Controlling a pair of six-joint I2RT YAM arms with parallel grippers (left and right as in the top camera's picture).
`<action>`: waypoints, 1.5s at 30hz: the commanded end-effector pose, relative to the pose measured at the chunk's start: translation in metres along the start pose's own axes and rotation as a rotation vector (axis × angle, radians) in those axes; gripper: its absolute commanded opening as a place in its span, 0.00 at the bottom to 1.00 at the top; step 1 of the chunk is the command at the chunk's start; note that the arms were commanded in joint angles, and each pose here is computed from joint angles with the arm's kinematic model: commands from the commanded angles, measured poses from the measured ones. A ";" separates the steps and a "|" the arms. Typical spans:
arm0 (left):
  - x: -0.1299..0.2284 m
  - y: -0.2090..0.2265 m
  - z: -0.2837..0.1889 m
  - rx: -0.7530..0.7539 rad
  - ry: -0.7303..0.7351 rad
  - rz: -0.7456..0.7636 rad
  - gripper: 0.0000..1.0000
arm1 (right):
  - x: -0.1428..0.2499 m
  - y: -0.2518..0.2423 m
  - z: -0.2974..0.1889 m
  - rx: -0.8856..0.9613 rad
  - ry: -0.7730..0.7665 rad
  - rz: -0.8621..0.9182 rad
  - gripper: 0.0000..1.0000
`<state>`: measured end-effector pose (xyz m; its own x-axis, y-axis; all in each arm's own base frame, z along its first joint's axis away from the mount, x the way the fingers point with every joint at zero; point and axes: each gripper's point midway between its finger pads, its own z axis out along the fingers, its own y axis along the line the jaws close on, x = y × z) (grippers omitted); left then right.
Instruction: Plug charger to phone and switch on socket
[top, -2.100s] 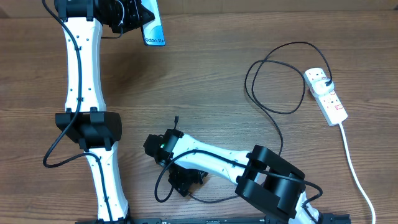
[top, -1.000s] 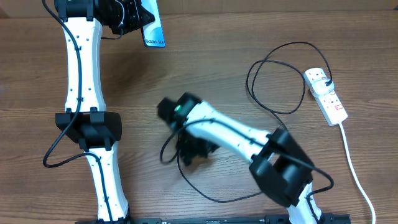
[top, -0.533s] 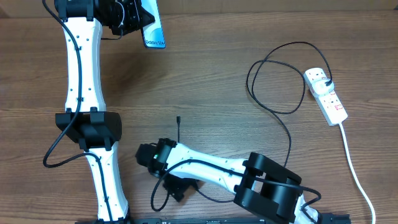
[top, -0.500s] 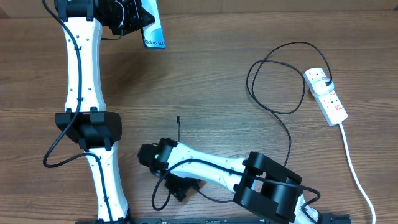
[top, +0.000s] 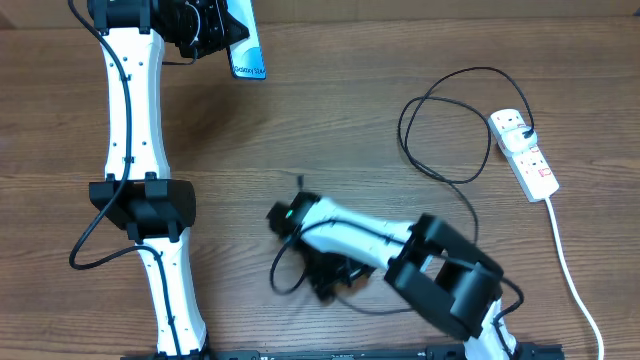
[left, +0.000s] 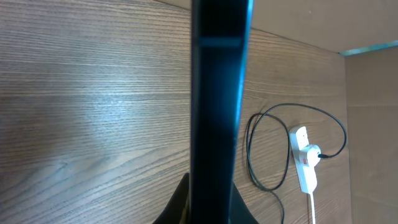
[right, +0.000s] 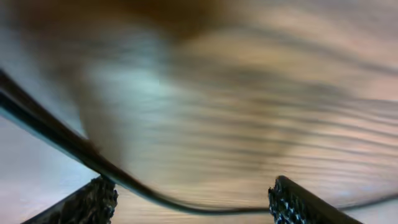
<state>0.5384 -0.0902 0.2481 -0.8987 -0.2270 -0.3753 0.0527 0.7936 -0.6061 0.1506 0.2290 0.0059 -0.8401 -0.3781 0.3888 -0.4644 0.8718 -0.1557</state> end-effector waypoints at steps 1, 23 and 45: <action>-0.006 -0.017 -0.018 0.023 -0.044 0.038 0.04 | -0.012 -0.056 0.008 0.088 0.022 0.225 0.77; -0.008 -0.018 -0.019 0.026 -0.056 0.046 0.04 | 0.017 -0.128 -0.043 -0.003 0.076 0.594 0.79; -0.006 -0.018 -0.018 0.027 -0.046 0.040 0.04 | -0.165 -0.214 -0.076 -0.367 -0.415 1.113 0.57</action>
<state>0.5394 -0.0902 0.2487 -0.8966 -0.2270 -0.3802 0.0559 0.7937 -0.6058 0.4095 0.1253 0.0579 -0.8171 0.5635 -0.1218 0.5547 0.8260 0.1002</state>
